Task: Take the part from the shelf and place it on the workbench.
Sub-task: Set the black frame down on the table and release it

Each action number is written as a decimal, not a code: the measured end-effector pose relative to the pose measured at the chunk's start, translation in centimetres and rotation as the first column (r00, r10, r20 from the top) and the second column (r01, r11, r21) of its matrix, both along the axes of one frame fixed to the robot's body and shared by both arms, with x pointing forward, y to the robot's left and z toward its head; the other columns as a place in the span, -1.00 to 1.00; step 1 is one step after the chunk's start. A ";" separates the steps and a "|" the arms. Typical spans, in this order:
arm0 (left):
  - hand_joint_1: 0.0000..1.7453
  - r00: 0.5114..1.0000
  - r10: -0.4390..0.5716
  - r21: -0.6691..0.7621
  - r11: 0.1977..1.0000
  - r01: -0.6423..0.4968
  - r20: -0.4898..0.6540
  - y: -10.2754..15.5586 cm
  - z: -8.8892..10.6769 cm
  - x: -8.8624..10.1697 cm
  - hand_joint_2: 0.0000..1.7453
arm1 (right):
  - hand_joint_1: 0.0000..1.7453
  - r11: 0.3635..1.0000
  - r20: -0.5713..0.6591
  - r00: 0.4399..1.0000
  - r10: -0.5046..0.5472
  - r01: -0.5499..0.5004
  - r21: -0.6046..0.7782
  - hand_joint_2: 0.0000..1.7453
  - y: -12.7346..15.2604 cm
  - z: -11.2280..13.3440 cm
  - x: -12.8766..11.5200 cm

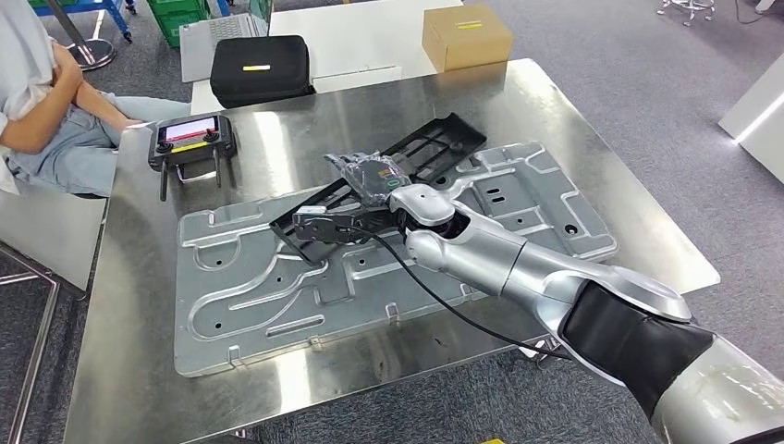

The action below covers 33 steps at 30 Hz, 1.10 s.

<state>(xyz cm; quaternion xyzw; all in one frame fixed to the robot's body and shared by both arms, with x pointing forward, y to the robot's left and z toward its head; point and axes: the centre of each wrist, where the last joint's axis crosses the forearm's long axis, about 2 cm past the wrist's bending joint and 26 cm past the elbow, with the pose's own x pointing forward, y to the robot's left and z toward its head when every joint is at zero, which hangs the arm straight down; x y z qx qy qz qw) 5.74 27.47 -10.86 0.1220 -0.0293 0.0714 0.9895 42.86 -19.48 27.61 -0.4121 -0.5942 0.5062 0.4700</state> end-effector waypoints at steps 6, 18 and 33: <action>-1.00 1.000 0.001 -0.010 1.000 -0.001 0.001 0.0 0.0 0.0 -1.00 | -1.00 1.000 0.000 1.000 -0.005 0.005 -0.001 -1.00 -0.2 0.0 0.0; -1.00 1.000 -0.004 -0.013 1.000 0.004 0.005 0.0 0.0 0.0 -1.00 | -1.00 0.999 -0.003 1.000 -0.030 0.030 -0.011 -1.00 -1.0 0.1 0.1; -1.00 1.000 -0.010 -0.020 1.000 0.010 -0.010 -0.3 0.0 0.0 -1.00 | -1.00 0.999 -0.005 0.999 -0.049 0.049 -0.011 -1.00 -1.9 0.1 0.1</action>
